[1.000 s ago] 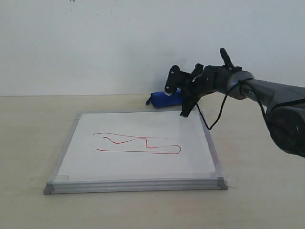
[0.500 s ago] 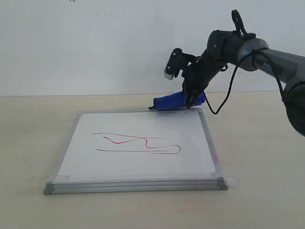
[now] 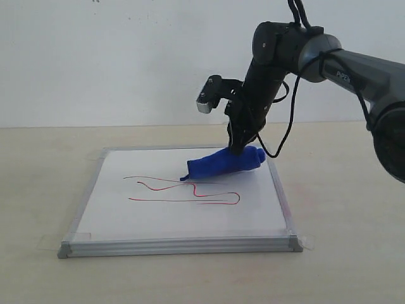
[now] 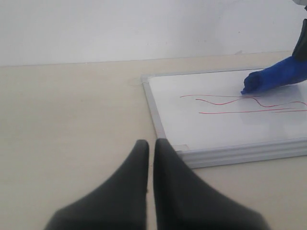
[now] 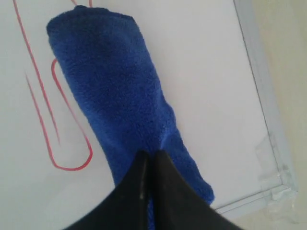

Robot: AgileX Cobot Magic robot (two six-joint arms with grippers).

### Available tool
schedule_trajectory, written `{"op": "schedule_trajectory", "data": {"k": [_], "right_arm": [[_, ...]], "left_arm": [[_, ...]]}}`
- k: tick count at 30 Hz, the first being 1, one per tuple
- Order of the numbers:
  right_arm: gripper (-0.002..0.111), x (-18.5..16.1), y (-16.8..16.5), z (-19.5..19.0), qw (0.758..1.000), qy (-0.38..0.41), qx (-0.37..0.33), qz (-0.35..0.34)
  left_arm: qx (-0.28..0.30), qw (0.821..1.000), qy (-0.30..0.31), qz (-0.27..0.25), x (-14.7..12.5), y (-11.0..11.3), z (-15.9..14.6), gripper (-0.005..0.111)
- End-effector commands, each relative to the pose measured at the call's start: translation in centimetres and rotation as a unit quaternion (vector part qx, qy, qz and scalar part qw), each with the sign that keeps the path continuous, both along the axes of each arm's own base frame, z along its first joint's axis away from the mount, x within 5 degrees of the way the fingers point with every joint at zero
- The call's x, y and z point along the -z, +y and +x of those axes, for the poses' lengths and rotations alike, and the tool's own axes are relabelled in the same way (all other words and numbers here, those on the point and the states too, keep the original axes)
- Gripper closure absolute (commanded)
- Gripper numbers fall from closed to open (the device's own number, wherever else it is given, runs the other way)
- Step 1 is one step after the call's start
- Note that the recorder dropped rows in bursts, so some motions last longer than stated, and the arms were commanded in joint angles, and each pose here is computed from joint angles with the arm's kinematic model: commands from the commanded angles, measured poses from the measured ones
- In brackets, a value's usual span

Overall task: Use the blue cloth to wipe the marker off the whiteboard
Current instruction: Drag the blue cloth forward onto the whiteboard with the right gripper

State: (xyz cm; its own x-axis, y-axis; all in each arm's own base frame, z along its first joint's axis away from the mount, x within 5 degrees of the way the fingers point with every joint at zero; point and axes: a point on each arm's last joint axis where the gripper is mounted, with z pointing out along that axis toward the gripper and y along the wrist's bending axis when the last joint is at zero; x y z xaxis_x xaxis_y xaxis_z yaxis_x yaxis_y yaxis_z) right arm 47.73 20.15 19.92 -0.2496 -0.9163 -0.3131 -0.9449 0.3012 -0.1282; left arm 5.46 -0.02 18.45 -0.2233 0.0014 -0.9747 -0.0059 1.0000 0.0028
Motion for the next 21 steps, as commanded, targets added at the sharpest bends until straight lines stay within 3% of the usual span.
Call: {"op": "schedule_trajectory", "data": {"k": [1,4,7,10,16,21], "right_arm": [[0.107,-0.8,0.0,-0.1,0.998,0.008,0.053,0.011],[0.095,-0.8,0.0,-0.1,0.997,0.013,0.071,0.015],[0.070,-0.8,0.0,-0.1,0.997,0.013,0.072,0.016],[0.054,-0.8,0.0,-0.1,0.995,0.019,0.095,0.021],[0.060,-0.9,0.3,-0.3,0.985,0.039,0.164,0.038],[0.064,-1.8,2.4,-2.0,0.994,0.028,0.100,0.028]], "left_arm": [[-0.001,1.000,-0.009,0.002,-0.2,0.0,0.0,0.103],[-0.001,1.000,-0.009,0.002,-0.2,0.0,0.0,0.103],[-0.001,1.000,-0.009,0.002,-0.2,0.0,0.0,0.103],[-0.001,1.000,-0.009,0.002,-0.2,0.0,0.0,0.103],[-0.001,1.000,-0.009,0.002,-0.2,0.0,0.0,0.103],[-0.001,1.000,-0.009,0.002,-0.2,0.0,0.0,0.103]]}}
